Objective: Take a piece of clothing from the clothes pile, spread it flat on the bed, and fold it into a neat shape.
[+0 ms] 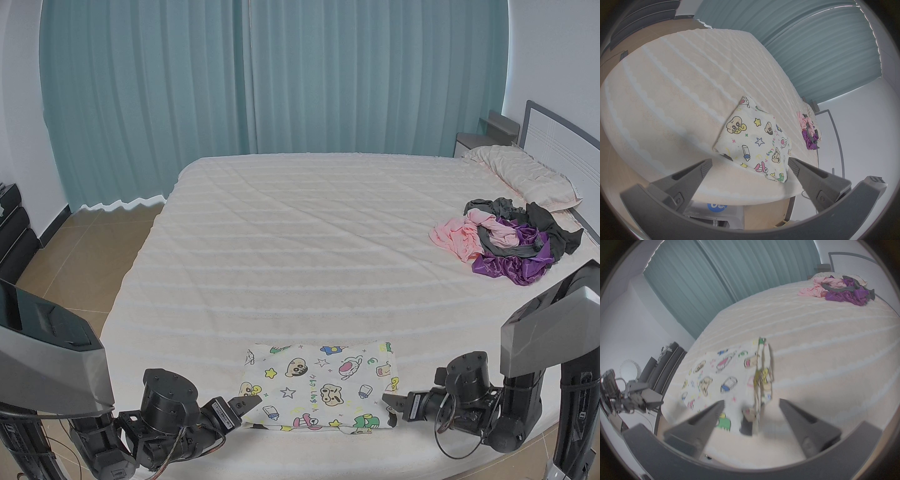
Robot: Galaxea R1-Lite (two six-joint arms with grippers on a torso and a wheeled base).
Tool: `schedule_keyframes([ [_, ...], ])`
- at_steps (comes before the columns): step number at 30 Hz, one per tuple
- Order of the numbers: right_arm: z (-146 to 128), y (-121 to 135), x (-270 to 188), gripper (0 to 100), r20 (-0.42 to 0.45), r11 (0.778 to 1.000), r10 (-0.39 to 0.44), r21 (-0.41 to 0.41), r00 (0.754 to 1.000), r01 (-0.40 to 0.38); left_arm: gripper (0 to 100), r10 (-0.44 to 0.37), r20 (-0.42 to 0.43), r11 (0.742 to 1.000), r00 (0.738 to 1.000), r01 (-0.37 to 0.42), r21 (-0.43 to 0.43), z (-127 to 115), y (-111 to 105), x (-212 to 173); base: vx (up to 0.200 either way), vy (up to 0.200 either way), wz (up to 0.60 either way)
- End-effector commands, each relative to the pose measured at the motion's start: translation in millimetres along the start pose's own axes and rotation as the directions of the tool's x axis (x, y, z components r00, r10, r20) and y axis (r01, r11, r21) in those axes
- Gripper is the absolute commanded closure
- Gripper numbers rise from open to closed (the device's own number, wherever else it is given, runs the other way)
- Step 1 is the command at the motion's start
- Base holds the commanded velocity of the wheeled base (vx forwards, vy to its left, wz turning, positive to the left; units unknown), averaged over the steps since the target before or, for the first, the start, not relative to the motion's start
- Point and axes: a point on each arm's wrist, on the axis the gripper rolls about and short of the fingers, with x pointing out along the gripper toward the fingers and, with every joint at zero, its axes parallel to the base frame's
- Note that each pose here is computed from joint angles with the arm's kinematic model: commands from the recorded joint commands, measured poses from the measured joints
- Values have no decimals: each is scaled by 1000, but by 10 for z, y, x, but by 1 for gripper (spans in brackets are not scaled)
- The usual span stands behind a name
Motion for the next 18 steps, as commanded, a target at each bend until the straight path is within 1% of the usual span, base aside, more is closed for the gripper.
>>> schedule_keyframes([
  [1,481,1,369,0,106,998,16,54,994,-22,0,8,-3,1000,1000,-8,0,-5,13,15,0,0,0],
  [2,576,4,441,0,113,998,15,62,994,-22,0,8,-3,1000,1000,-8,0,-6,13,22,0,0,0],
  [3,576,4,441,0,113,998,15,62,994,-22,0,8,-3,1000,1000,-8,0,-6,13,22,0,0,0],
  [6,778,21,673,0,118,997,24,74,993,-33,0,13,-5,1000,1000,-13,0,-11,20,45,0,0,0],
  [10,817,33,917,0,72,997,3,75,997,-9,0,15,-5,1000,1000,-15,0,-8,22,50,0,0,0],
  [12,862,52,996,0,63,997,-2,76,998,-3,0,15,-5,1000,1000,-15,0,-8,22,50,0,0,0],
  [18,811,17,1061,0,27,997,-23,76,999,21,0,15,-6,1000,1000,-15,0,-9,23,52,0,0,0],
])
